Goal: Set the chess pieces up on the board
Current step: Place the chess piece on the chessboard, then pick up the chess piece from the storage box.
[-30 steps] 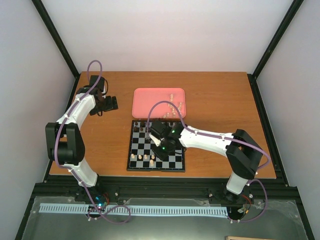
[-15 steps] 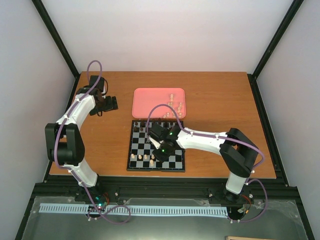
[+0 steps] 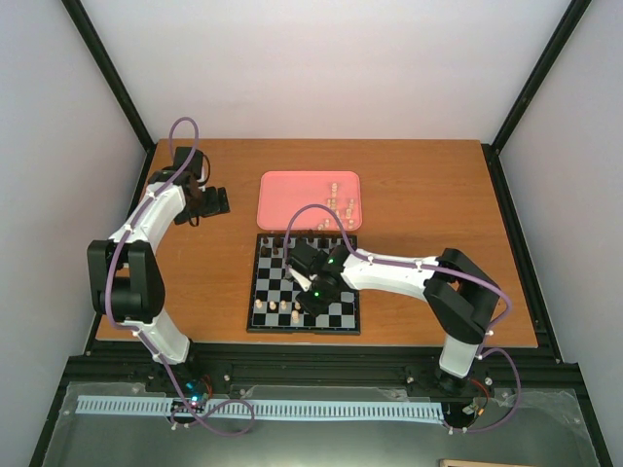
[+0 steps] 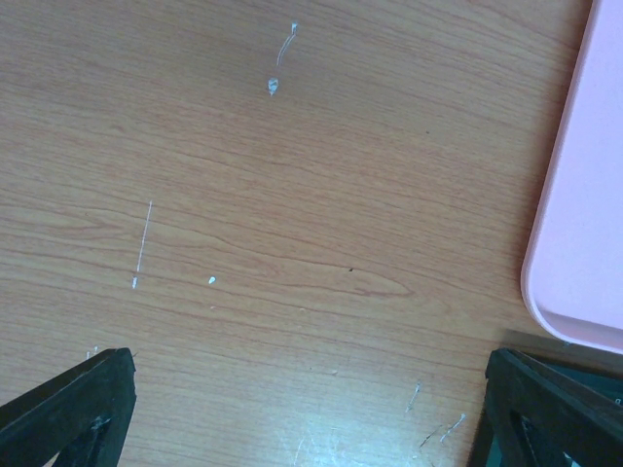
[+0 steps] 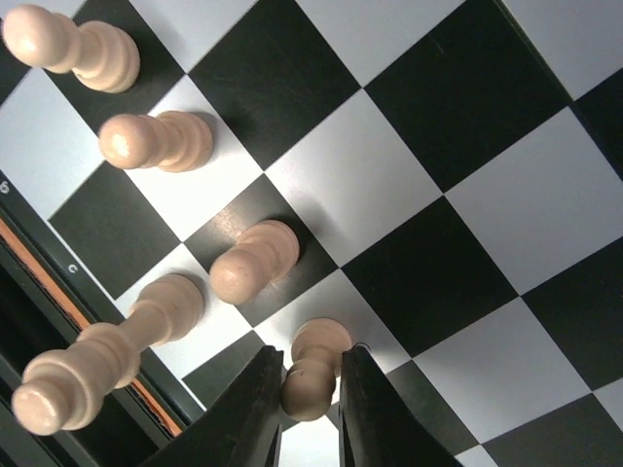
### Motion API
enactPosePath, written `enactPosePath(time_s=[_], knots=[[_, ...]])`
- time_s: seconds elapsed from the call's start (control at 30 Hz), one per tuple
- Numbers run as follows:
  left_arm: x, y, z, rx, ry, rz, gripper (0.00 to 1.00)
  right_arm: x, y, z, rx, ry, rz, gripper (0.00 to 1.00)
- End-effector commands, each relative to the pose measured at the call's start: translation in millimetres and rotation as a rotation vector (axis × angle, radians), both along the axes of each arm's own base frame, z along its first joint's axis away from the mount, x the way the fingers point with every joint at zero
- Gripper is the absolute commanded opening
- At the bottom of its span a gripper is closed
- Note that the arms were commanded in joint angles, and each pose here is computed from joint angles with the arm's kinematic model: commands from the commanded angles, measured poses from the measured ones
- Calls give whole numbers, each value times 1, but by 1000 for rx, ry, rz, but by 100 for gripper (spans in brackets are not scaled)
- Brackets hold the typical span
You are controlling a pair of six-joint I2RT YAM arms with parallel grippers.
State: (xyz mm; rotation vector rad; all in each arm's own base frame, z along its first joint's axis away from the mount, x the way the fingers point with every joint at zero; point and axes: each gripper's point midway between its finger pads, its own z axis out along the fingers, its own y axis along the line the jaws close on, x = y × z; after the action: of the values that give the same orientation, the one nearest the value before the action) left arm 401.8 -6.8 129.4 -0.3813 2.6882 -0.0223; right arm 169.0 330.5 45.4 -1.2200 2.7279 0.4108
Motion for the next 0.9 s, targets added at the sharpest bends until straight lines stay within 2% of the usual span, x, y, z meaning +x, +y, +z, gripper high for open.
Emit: enactPosePath(time_s=[0.0,0.13,0.4,0.47,0.53,0.6,0.73,0.87], knots=[[4,-2,14,-1,-45,-9,100,-1,-1,-3,-31,-7,9,20],[4,-3,14,-2,-47,-9,100,2,-1,4,-25,-32,1,29],[4,-2,18,-1,-51,-8,100,9,3,35,10,-80,13,35],[3,-3,19,-1,-54,-10,100,10,7,54,43,-97,34,43],[2,-2,20,1,-53,-10,100,10,11,77,83,-118,53,58],[2,-2,20,2,-53,-10,100,15,15,104,123,-164,69,65],[2,-2,21,4,-57,-10,100,50,12,141,100,-285,32,67],[3,-2,21,1,-59,-8,100,113,4,146,72,-291,-93,62]])
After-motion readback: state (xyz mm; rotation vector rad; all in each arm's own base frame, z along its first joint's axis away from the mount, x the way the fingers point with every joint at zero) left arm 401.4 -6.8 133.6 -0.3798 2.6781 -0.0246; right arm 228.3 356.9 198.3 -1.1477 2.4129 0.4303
